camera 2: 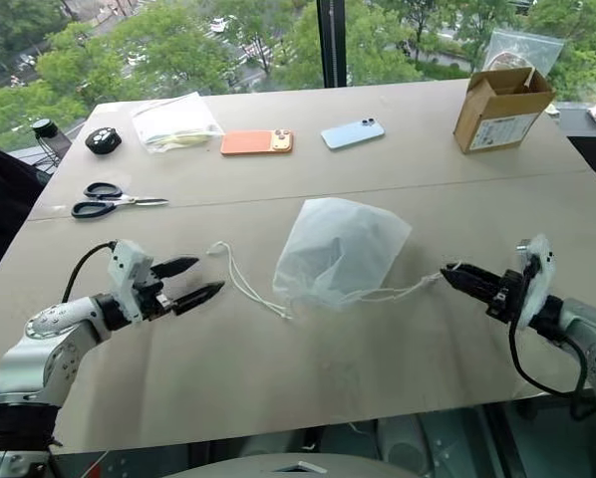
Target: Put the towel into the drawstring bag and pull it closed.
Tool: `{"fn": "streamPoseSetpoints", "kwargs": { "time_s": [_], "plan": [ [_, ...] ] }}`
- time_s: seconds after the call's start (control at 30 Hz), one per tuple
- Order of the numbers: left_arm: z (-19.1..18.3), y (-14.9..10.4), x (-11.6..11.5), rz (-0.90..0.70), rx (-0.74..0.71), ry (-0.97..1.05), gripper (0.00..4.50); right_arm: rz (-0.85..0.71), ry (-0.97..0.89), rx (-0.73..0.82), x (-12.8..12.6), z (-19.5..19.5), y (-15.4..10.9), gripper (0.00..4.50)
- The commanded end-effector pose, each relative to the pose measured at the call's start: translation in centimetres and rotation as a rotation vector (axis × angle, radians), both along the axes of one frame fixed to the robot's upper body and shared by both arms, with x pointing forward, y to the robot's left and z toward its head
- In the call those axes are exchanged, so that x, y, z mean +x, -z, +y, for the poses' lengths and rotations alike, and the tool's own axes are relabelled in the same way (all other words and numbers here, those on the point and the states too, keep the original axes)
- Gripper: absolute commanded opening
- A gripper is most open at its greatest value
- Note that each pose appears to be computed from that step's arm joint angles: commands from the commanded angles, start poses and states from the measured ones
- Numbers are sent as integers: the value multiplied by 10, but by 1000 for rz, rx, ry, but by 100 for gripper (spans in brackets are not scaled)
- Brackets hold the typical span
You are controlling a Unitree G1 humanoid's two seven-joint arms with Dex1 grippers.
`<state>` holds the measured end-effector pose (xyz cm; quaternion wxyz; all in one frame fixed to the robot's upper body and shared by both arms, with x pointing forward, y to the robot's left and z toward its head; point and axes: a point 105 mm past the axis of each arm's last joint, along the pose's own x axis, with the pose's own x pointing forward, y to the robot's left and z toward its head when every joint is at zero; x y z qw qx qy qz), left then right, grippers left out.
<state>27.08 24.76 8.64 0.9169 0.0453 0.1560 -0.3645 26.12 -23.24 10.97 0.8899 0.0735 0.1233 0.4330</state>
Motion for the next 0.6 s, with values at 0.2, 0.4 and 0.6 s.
{"fn": "streamPoseSetpoints", "kwargs": {
  "time_s": [0.2,0.4,0.6],
  "plan": [
    [8,-11,-13,-50,105,15,442,-127,-138,-301,-4,-39,9,104],
    [6,-7,-18,-67,132,19,442,-77,-241,-599,-9,-60,31,104],
    [10,-9,-16,-92,147,2,442,-277,-15,-558,34,-78,-4,104]
  ]
}}
